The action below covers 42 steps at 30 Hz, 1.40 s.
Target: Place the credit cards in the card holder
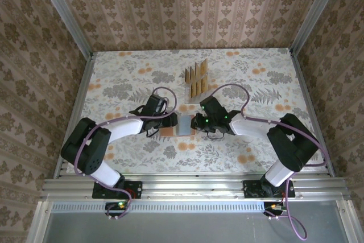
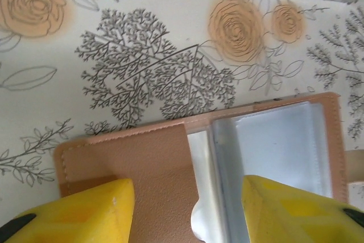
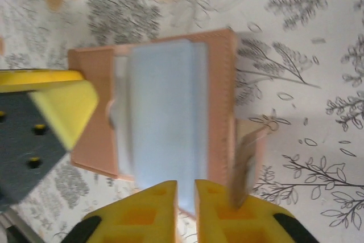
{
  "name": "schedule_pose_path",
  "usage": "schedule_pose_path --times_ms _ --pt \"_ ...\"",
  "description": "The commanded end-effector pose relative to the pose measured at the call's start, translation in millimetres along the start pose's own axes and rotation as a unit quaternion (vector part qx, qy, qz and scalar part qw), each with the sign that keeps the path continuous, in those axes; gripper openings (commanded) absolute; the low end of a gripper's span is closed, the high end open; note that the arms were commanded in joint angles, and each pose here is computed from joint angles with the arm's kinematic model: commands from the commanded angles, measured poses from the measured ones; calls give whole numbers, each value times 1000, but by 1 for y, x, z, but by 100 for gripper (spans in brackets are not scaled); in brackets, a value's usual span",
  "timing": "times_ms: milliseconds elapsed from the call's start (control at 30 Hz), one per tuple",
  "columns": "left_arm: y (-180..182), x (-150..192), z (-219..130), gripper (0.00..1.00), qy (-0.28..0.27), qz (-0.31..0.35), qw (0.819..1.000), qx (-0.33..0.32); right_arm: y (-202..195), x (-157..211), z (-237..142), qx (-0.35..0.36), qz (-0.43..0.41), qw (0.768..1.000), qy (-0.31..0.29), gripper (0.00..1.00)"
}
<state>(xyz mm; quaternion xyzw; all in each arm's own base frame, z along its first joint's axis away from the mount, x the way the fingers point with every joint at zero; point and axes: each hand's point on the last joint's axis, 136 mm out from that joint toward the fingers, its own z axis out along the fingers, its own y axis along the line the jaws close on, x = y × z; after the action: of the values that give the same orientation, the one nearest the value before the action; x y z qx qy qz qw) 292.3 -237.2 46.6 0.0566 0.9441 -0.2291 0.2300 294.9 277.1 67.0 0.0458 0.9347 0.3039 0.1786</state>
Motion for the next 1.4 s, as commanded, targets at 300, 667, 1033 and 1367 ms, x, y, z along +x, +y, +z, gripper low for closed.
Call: schedule_pose_path --times_ms 300,667,1033,1367 --pt "-24 -23 -41 56 -34 -6 999 31 10 -20 -4 25 -54 998 28 31" --pt "-18 -5 -35 41 -22 -18 999 34 9 -19 27 23 -54 996 60 28" --pt "-1 14 -17 35 4 -5 1000 6 7 -17 41 21 -50 996 72 24" --pt "8 22 -5 34 12 21 1000 -13 0 -12 53 27 -46 995 84 22"
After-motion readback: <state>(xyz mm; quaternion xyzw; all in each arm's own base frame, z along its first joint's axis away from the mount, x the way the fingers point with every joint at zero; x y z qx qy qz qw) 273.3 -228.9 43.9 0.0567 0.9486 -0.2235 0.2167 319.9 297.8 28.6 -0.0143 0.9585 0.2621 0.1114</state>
